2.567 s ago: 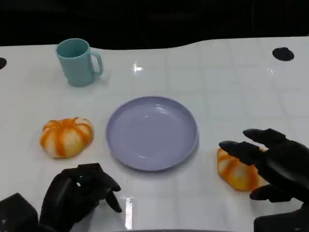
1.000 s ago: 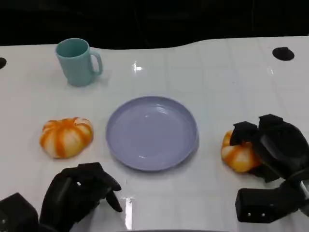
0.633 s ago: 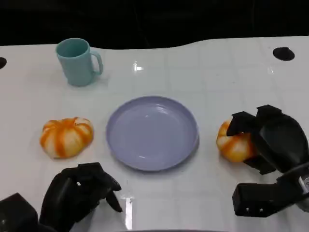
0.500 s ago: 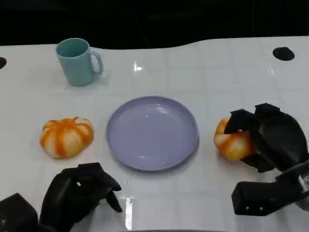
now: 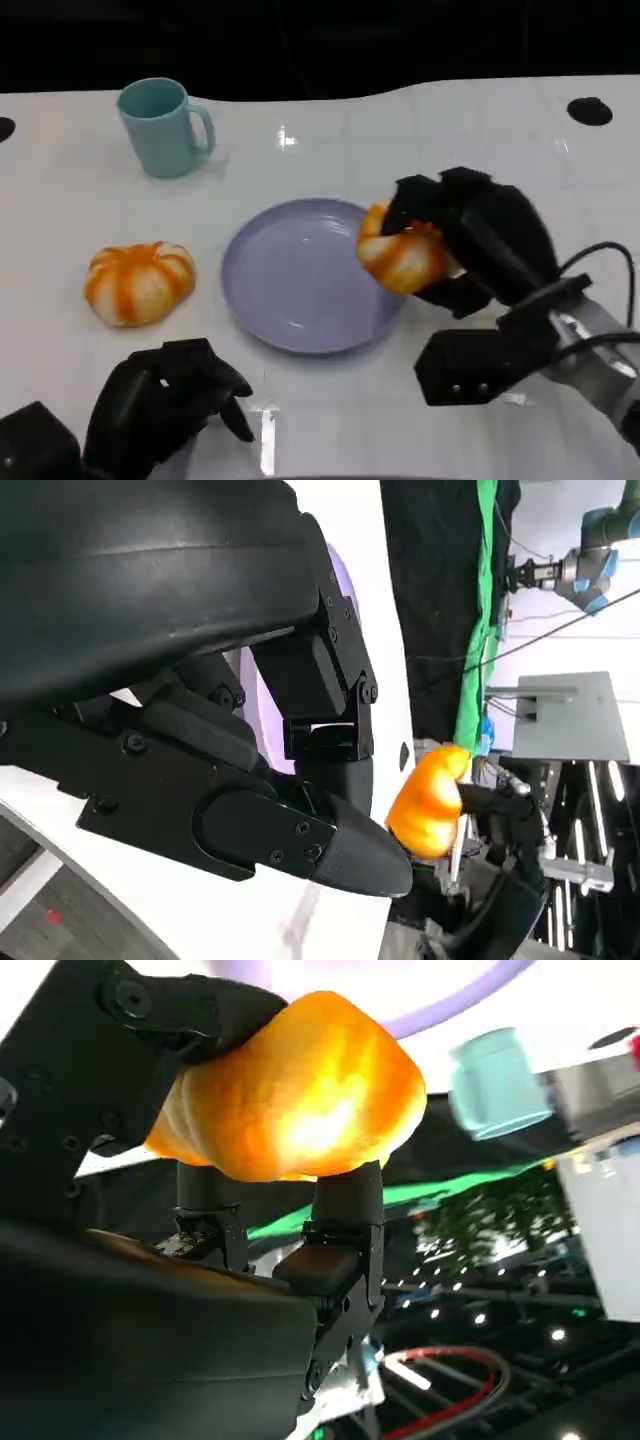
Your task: Grasp the bread from the table and place it into the plate.
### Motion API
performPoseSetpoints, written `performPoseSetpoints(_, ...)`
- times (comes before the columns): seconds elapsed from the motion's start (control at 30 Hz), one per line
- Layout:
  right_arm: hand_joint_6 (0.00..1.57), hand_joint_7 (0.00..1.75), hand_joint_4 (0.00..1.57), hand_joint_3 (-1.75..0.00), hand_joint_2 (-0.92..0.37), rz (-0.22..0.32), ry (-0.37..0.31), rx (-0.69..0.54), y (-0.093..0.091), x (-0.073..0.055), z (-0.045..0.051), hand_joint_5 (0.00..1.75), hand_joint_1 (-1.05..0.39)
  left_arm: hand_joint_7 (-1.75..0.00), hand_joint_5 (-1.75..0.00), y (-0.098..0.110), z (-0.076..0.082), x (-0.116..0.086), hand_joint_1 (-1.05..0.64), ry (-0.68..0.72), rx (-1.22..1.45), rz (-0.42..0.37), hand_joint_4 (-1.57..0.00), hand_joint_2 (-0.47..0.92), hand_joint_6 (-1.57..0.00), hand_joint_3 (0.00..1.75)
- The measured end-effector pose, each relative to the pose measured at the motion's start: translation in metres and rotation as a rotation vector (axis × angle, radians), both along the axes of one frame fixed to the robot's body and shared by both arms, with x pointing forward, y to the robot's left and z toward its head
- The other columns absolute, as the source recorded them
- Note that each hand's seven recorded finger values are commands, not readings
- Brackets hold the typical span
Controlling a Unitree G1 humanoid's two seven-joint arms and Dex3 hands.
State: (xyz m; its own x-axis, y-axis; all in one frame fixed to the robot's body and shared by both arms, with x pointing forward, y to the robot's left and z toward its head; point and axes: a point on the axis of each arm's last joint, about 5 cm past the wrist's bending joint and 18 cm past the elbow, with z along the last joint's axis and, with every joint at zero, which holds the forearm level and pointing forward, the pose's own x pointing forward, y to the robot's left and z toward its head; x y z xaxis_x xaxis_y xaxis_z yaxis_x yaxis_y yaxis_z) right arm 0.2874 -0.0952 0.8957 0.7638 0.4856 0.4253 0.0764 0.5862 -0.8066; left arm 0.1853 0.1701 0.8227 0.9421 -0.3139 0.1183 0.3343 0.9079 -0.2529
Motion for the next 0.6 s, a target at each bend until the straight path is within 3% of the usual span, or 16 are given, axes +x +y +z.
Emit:
performPoseSetpoints(0.3,0.73,1.75,0.96,-1.38,-0.28,0.047,0.034,-0.018,0.028,0.009,0.0077,1.75,-0.18,-0.78,-1.21,0.0,0.0,0.0,-0.94,-0.001,0.001,-0.001,-1.14,0.92,-1.18,0.08)
performPoseSetpoints(0.6,0.72,1.73,0.93,-1.27,-0.3,0.079,0.104,-0.083,0.051,0.009,0.0046,1.75,-0.17,-0.77,-1.2,0.0,-0.001,-0.003,-0.94,0.005,0.001,0.0,-1.14,0.92,-1.18,0.08)
